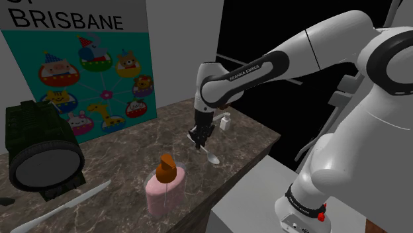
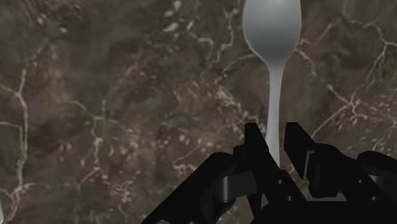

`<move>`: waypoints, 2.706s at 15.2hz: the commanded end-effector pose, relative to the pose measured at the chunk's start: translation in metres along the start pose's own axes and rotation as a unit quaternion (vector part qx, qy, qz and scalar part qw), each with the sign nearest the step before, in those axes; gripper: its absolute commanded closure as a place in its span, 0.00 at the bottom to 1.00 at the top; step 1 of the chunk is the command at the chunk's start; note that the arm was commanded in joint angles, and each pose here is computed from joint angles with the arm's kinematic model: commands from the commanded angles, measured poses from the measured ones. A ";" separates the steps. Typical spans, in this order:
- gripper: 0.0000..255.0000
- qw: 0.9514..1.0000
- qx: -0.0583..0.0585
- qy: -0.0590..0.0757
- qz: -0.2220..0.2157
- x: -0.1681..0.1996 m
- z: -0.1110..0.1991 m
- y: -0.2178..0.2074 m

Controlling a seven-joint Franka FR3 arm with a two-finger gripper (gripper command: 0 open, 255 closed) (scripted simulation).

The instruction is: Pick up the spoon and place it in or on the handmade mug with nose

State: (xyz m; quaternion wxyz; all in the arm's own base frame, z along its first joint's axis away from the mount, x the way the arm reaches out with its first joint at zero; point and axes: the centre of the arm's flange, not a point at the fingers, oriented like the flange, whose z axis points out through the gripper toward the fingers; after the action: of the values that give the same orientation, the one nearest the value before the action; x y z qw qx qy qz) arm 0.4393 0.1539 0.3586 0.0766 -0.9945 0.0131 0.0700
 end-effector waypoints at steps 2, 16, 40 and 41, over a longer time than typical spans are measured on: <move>1.00 1.000 0.000 0.000 0.000 -0.002 -0.016 -0.003; 1.00 1.000 0.000 0.000 0.000 -0.013 -0.088 -0.014; 1.00 1.000 0.000 0.000 0.000 0.031 -0.189 0.076; 1.00 1.000 0.000 0.000 0.000 0.037 -0.192 0.087</move>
State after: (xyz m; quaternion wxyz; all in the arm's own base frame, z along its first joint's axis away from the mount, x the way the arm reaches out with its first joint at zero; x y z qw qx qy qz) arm 0.4950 0.0500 0.5259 0.0766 -0.9945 0.0137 0.0702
